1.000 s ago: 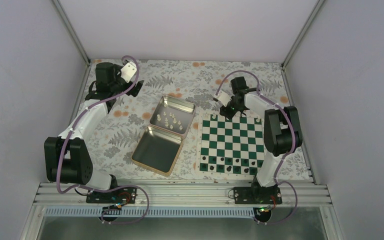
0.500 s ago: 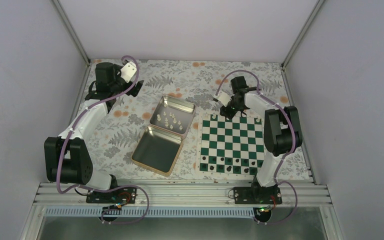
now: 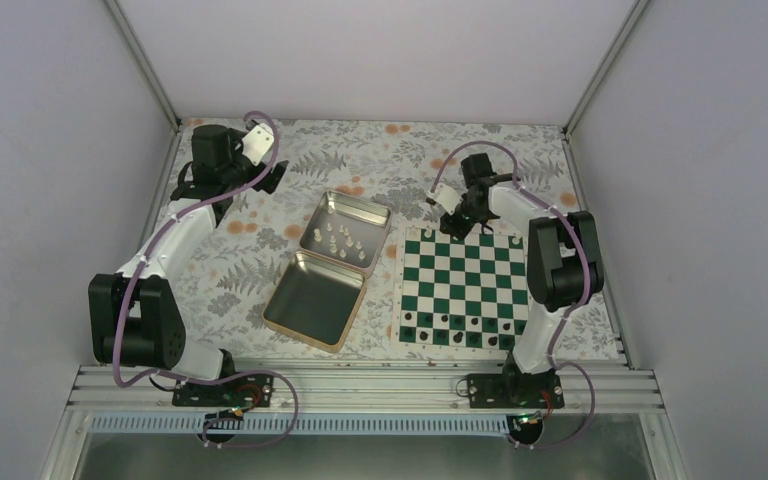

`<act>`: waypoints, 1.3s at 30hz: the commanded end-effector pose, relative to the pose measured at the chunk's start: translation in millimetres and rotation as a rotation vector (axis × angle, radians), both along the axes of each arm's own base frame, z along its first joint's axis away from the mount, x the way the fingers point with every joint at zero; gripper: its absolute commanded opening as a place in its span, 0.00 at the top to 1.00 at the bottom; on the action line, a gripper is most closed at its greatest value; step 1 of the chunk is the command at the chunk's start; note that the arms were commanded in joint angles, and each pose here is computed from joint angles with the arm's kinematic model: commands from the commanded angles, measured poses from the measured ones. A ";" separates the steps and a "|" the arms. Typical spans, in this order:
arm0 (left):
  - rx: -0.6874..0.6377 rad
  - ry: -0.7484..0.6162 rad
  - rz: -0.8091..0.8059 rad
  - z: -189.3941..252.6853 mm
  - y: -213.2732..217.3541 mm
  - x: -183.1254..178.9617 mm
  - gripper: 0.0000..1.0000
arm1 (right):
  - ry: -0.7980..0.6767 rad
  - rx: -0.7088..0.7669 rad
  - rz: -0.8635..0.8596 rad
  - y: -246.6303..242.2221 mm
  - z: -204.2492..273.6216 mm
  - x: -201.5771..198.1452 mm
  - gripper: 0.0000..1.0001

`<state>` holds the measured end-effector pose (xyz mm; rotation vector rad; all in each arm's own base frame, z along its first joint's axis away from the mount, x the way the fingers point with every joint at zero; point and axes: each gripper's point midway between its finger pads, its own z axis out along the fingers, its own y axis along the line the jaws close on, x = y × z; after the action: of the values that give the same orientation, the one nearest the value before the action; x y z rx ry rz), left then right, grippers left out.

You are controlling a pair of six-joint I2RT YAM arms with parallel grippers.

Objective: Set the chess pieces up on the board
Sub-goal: Place the chess piece on the chessboard.

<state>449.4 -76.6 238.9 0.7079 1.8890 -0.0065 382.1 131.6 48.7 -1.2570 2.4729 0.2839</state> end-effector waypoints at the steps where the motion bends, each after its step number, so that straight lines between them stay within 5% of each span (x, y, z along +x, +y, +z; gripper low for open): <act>1: -0.001 -0.017 -0.013 8.4 -3.4 2.3 0.00 | 0.003 0.021 0.017 4.5 -1.5 5.1 0.88; 18: 0.004 -0.014 -0.009 6.3 -2.9 2.6 0.00 | 0.002 0.024 0.022 6.0 -0.4 6.9 0.75; 23: 0.006 -0.016 -0.008 6.4 -2.8 3.1 0.00 | -0.041 0.037 0.022 7.4 22.3 10.8 0.65; 29: 0.006 -0.016 -0.008 6.4 -2.5 3.0 0.00 | -0.120 0.040 0.028 13.3 62.7 20.9 0.65; 39: 0.014 -0.030 0.000 10.3 -0.7 0.9 0.00 | -0.172 0.093 0.256 125.5 107.9 24.0 0.64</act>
<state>449.4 -77.8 238.9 0.7127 1.8872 -0.0038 421.7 203.4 157.8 -1.3599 2.1911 0.2385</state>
